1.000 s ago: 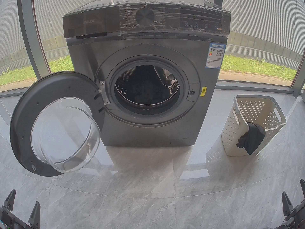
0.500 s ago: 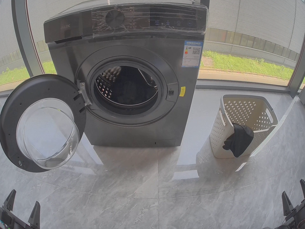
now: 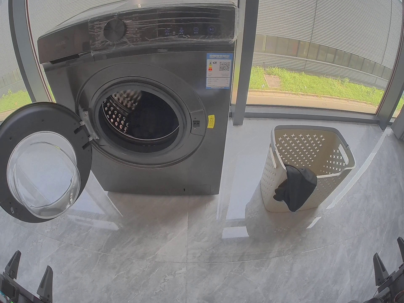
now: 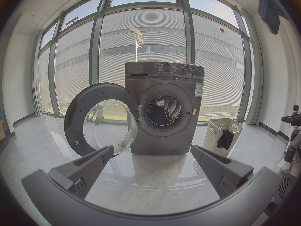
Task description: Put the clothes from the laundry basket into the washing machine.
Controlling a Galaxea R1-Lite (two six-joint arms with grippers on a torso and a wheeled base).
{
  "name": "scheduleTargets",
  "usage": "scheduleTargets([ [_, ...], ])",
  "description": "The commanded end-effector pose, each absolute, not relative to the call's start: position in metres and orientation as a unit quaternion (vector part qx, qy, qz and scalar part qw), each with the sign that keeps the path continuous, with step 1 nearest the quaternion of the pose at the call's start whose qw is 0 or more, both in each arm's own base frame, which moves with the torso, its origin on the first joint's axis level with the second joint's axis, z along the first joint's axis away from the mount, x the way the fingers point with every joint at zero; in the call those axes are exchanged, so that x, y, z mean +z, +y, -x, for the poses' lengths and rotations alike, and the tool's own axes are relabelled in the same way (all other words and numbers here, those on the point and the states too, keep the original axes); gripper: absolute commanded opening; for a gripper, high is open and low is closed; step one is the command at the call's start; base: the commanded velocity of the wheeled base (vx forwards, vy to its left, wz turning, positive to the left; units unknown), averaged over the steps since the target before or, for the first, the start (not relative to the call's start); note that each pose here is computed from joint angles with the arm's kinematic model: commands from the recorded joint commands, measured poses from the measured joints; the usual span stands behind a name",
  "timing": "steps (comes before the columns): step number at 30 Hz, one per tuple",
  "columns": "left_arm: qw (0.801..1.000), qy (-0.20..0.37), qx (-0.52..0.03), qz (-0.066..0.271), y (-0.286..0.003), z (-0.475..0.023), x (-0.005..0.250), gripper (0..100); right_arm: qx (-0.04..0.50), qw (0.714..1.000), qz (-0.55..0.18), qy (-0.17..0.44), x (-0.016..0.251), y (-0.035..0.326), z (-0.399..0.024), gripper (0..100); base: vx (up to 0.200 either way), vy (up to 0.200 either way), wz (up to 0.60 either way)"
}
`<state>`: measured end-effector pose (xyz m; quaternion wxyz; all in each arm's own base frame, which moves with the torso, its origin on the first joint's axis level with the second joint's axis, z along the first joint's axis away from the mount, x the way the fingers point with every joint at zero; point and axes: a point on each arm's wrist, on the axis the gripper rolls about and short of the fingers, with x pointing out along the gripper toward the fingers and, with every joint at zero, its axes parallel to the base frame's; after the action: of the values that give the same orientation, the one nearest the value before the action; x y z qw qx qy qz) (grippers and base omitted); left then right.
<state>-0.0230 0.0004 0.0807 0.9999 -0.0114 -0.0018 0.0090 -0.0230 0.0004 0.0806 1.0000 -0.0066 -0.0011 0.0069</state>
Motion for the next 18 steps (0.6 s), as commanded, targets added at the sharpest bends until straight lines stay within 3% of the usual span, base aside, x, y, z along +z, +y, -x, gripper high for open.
scheduleTargets([
  [1,1.000,0.000,0.009,0.012,0.0004,0.0228,0.0755,100,0.007,1.000,0.007,0.003,0.0759,0.0004,0.0225,100,0.000,-0.200,0.00],
  [18,1.000,0.000,0.008,0.012,0.0004,0.0228,0.0755,100,0.007,1.000,0.007,0.003,0.0759,0.0004,0.0225,100,0.000,-0.200,0.00],
])
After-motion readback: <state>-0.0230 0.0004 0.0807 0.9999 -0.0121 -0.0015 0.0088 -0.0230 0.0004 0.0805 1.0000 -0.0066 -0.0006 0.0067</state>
